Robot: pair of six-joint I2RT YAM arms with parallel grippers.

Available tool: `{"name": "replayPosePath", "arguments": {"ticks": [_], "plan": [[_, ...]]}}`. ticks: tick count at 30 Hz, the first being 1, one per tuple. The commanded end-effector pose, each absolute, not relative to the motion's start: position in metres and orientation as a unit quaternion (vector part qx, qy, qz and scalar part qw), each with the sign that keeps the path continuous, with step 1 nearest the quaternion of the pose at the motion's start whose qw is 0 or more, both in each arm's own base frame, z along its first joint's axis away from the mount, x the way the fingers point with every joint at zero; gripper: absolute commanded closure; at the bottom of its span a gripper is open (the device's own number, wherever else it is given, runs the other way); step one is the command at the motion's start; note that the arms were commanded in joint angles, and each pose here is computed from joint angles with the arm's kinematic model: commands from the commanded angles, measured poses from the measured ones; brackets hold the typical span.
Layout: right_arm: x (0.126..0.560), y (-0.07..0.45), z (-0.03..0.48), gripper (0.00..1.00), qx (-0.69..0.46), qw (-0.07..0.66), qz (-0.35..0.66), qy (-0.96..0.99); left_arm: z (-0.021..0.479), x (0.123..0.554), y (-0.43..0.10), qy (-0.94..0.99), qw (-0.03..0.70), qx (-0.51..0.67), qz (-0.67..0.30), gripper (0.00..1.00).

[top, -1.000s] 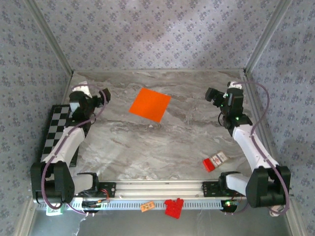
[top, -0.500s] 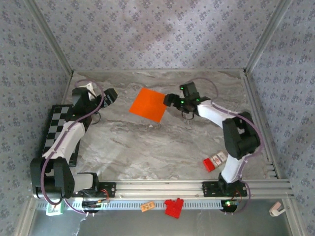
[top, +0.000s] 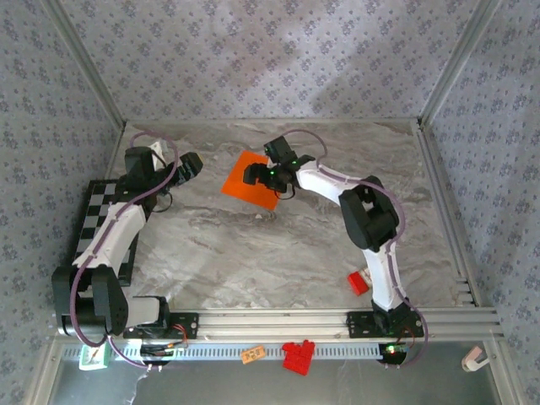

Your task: Fold a paper plane with a square sheet of paper (pick it up from the middle)

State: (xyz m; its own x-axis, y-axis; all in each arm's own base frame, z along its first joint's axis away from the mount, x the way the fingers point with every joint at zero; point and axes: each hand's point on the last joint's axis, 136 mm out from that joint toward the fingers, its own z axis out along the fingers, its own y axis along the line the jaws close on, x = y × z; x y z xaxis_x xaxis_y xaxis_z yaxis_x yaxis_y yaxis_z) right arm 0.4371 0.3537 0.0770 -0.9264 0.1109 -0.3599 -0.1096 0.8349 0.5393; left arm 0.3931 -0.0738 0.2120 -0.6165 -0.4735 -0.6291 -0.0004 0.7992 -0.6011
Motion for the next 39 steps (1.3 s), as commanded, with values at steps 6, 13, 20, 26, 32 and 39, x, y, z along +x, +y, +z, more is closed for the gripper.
{"name": "replayPosePath", "arguments": {"ticks": [6, 13, 20, 26, 32, 39], "plan": [[0.423, 0.356, 0.04, 0.14, -0.012, 0.132, 0.226, 0.965, 0.23, 0.395, -0.081, 0.847, 0.425, -0.113, -0.298, 0.0], [0.379, 0.346, 0.015, 0.13, -0.06, 0.083, 0.181, 0.978, 0.225, 0.396, -0.089, 0.849, 0.409, -0.108, -0.316, 0.0], [0.29, 0.326, 0.009, 0.13, -0.113, 0.034, 0.155, 0.981, 0.208, 0.396, -0.104, 0.863, 0.372, -0.096, -0.328, 0.0], [0.248, 0.322, 0.031, 0.13, -0.152, 0.057, 0.178, 0.971, 0.187, 0.397, -0.123, 0.882, 0.332, -0.091, -0.323, 0.0], [0.282, 0.325, 0.112, 0.13, -0.126, 0.208, 0.226, 0.944, 0.16, 0.381, -0.149, 0.919, 0.263, -0.071, -0.285, 0.01], [0.307, 0.245, 0.107, 0.1, 0.037, 0.258, 0.176, 0.949, 0.117, 0.334, -0.191, 0.967, 0.164, 0.007, -0.194, 0.01]]}}
